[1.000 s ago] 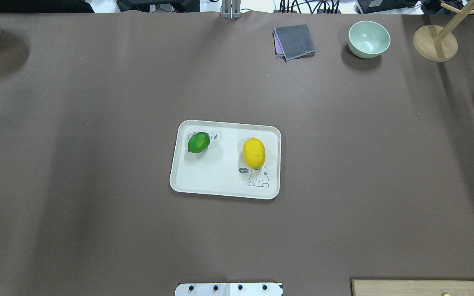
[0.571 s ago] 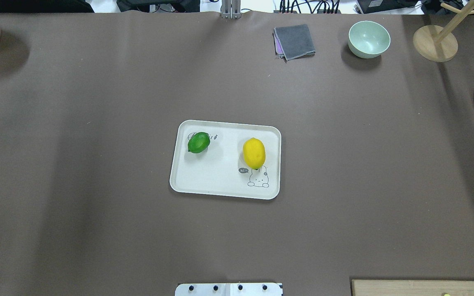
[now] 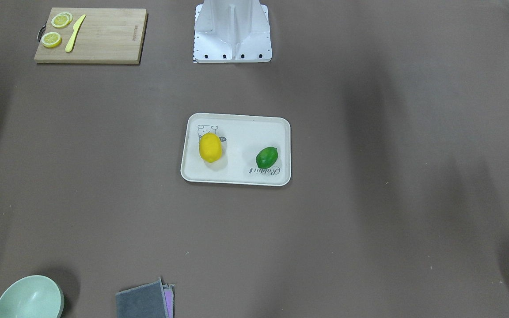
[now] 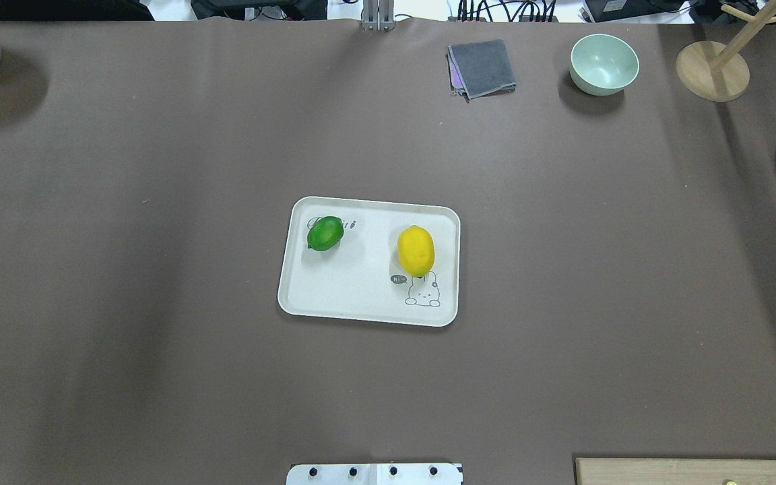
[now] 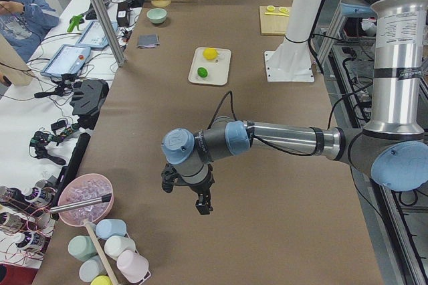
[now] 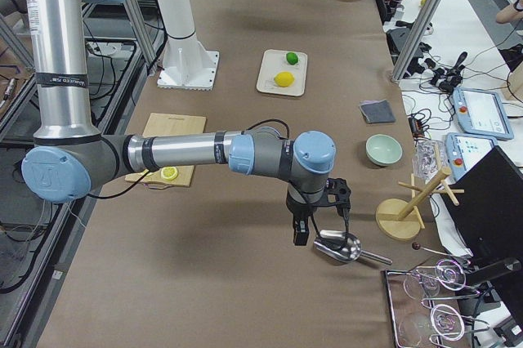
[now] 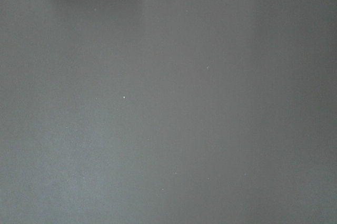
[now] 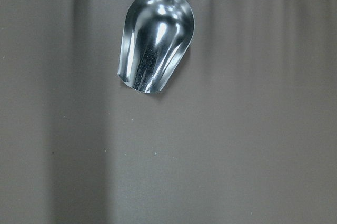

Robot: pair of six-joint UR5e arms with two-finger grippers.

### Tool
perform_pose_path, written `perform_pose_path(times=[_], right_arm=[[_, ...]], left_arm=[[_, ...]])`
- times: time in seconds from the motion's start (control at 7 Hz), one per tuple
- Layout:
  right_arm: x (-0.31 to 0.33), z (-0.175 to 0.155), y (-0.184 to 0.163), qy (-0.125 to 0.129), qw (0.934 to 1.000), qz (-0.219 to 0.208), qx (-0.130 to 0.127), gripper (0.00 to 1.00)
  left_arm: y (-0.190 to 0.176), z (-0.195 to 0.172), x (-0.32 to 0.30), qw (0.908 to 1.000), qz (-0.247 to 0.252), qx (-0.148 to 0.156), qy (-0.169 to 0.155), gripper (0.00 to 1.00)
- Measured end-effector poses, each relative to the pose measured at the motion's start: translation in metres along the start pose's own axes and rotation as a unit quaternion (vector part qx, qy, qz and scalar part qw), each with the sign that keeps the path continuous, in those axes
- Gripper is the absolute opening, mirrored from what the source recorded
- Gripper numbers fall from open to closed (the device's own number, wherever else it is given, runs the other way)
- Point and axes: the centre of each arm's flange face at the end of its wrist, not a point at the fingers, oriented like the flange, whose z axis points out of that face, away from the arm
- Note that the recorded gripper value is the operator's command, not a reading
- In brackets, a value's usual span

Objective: Place all lemons on tray

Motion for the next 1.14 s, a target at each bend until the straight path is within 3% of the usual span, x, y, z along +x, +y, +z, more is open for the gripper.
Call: perform_pose_path(times=[1.14], right_arm=[[0.0002, 0.0005, 0.0006, -0.001, 1.0000, 0.001, 0.000, 1.00]], left_arm=[[0.0022, 0.0055, -0.0061, 0.9998, -0.007, -0.010, -0.013, 0.98]])
